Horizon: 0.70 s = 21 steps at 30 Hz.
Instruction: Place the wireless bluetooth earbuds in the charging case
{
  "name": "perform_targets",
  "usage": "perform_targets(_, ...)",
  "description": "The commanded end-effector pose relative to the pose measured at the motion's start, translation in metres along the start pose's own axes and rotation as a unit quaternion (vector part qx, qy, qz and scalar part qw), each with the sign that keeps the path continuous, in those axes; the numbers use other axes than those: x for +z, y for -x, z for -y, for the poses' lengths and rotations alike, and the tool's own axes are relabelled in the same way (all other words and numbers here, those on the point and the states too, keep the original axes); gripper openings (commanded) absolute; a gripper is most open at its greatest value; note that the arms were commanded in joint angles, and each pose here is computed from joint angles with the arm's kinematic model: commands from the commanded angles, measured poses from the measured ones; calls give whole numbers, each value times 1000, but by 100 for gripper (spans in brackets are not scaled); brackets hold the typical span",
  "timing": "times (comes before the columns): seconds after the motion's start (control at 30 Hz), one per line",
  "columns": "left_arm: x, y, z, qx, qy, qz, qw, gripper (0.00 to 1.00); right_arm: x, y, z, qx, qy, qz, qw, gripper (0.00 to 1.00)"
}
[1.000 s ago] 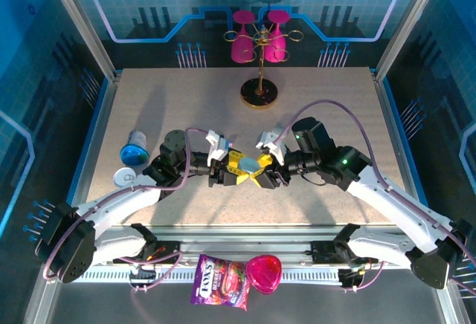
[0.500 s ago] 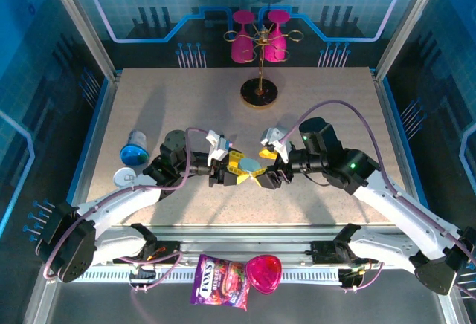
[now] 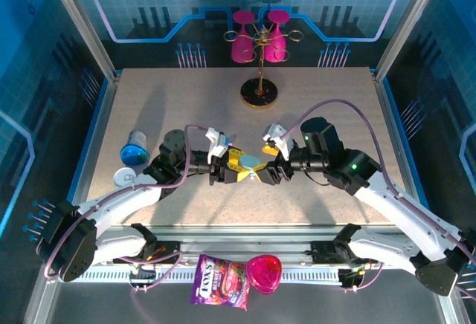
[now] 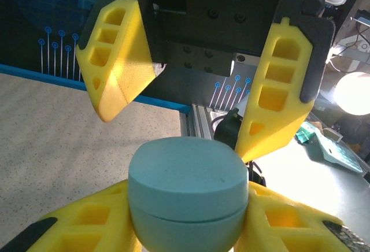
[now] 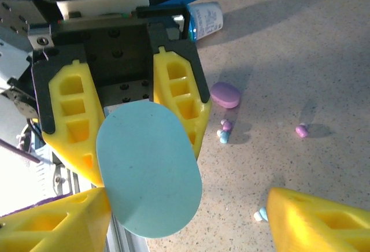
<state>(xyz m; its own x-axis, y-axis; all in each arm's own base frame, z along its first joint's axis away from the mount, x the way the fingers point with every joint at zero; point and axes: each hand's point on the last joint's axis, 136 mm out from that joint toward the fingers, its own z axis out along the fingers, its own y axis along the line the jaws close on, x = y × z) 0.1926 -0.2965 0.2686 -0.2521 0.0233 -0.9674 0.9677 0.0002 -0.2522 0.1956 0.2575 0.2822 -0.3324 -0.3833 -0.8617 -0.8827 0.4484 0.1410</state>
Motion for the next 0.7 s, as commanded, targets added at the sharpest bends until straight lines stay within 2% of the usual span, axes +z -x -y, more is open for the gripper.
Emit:
perform_targets(0.0, 2, 11, 17, 27, -42, 10, 999, 23, -11, 14, 30, 25, -72, 41, 996, 70)
perform_targets(0.4, 1, 11, 18, 33, -45, 13, 998, 23, -18, 17, 21, 25, -41, 63, 997, 72)
perform_targets(0.67, 0, 14, 24, 39, -59, 20, 997, 23, -20, 14, 51, 60, -123, 47, 990, 73)
